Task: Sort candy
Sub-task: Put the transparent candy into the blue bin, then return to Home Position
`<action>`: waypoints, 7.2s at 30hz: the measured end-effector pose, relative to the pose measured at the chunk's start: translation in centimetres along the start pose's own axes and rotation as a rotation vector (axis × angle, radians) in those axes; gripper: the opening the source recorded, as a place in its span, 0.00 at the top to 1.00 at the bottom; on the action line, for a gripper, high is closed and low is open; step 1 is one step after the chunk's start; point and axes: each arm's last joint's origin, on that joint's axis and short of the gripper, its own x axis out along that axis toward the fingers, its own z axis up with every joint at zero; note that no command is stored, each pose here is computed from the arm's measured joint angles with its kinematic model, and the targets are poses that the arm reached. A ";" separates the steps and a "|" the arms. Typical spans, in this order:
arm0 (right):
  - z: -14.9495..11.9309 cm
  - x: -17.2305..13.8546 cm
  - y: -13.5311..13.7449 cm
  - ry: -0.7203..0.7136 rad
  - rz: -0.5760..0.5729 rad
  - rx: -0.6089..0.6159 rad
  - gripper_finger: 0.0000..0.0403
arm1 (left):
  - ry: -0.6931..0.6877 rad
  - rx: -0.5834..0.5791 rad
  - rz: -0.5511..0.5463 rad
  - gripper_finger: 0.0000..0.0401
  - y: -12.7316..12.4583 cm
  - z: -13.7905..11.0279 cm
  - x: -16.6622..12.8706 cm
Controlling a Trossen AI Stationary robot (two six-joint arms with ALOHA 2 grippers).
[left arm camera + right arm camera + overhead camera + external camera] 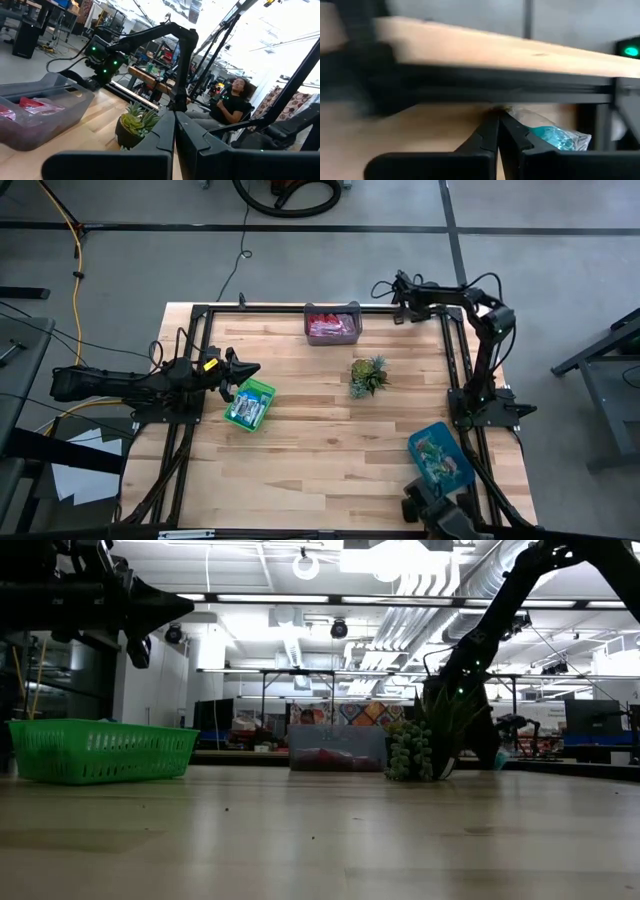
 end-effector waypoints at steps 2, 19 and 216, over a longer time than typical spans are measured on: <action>-0.2 -0.7 0.7 0.001 0.043 -0.032 1.00 | 0.000 0.000 0.000 1.00 0.0 0.0 0.0; -6.0 -5.3 6.3 0.143 0.170 -0.325 1.00 | 0.000 0.000 0.000 1.00 0.0 0.0 0.0; -27.2 -15.1 -7.4 -0.848 1.685 -0.356 1.00 | 0.000 0.000 0.000 1.00 0.0 0.0 0.0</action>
